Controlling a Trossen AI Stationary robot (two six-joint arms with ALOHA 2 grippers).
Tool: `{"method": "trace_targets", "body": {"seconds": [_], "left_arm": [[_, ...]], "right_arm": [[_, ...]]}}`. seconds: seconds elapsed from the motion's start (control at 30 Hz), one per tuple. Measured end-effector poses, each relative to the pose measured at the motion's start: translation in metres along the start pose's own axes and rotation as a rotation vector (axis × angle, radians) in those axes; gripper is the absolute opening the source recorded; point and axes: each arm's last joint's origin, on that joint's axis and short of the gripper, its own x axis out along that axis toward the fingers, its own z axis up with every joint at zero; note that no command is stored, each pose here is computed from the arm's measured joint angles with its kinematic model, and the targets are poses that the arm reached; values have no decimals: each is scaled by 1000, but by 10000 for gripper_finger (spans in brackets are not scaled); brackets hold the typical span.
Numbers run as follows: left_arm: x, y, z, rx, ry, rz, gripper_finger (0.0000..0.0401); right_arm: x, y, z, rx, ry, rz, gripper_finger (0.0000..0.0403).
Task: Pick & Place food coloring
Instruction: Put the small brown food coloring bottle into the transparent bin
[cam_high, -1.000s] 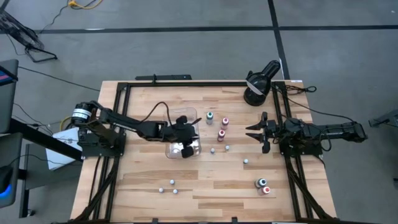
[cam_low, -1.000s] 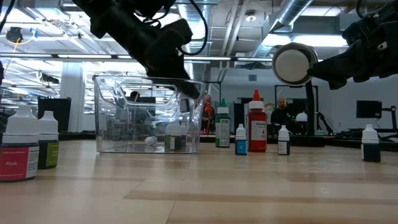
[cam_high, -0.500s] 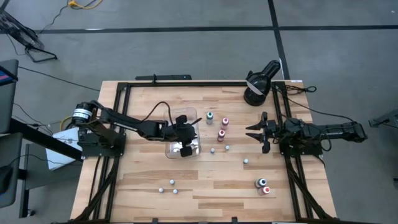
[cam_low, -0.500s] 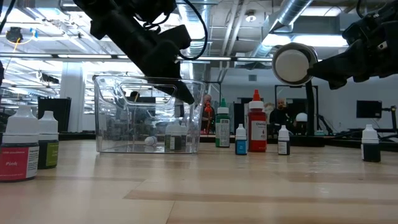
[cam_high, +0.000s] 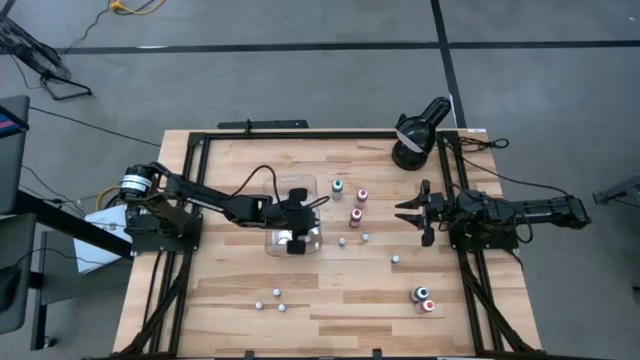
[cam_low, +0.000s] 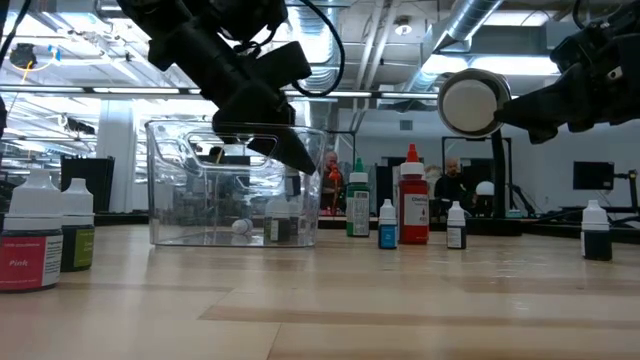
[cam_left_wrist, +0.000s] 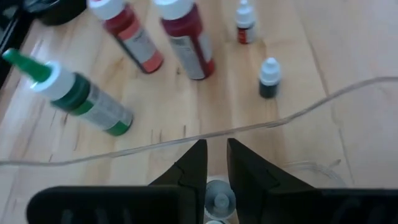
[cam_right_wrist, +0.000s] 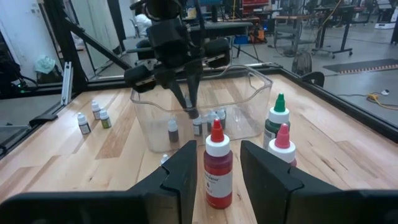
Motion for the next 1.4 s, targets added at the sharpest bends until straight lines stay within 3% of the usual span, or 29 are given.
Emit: {"method": "trace_targets", "body": {"seconds": [0.27,0.63,1.4], "left_arm": [[0,-3,0,135,-21,-96,41],[0,-2,0,52,-13,-81,44],[0,-3,0,47,-15,-90,60]], "right_arm": [[0,0,0,0,-1,0,113],[0,0,0,0,-1,0,113],[0,0,0,0,-1,0,113]]}}
